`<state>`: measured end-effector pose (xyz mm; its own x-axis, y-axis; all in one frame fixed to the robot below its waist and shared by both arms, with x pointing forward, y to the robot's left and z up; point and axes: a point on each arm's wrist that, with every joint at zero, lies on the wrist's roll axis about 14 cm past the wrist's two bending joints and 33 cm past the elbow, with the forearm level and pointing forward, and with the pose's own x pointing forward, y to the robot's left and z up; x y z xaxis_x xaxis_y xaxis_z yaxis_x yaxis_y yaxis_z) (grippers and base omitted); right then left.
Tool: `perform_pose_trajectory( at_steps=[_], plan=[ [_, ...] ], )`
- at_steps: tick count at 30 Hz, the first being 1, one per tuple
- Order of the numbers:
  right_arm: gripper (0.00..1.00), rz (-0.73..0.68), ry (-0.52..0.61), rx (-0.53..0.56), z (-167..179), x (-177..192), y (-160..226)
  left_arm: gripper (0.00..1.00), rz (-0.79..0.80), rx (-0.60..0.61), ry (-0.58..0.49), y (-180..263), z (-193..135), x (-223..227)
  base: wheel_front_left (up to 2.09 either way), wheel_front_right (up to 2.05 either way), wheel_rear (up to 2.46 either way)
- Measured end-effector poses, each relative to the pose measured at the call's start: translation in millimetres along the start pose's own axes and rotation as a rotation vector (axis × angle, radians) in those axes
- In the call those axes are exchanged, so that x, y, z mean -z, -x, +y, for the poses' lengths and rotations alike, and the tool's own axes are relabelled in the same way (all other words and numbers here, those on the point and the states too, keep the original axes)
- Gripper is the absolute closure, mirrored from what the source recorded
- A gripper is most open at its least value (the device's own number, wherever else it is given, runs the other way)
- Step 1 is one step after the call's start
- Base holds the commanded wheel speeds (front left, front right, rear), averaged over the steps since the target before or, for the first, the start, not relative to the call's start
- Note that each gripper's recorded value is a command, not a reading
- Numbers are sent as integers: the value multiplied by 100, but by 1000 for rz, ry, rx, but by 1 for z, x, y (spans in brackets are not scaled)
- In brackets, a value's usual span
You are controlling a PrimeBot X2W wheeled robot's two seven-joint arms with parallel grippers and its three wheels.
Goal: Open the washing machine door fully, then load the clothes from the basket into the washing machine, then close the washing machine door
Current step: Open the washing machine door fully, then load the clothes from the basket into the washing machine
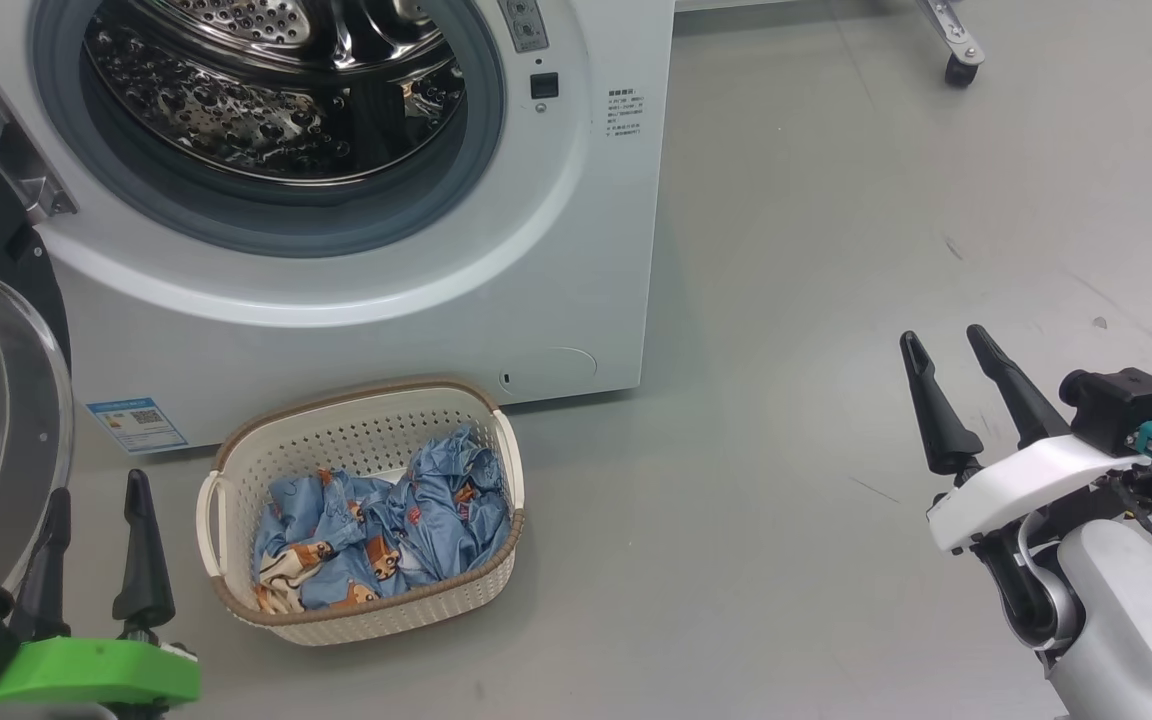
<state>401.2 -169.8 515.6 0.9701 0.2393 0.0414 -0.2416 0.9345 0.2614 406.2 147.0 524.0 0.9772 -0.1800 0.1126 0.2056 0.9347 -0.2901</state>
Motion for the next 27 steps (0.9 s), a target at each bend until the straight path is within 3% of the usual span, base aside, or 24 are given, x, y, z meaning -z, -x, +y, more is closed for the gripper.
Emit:
perform_pose_trajectory(
  at_steps=[14,27],
  plan=[
    [0,-2,0,-6,2,-1,0,0,-11,-4,-5,1,1,-4,21,-21,0],
    [0,0,-1,-11,4,0,-1,0,-23,-16,-6,2,5,-8,76,-76,0]
  ],
)
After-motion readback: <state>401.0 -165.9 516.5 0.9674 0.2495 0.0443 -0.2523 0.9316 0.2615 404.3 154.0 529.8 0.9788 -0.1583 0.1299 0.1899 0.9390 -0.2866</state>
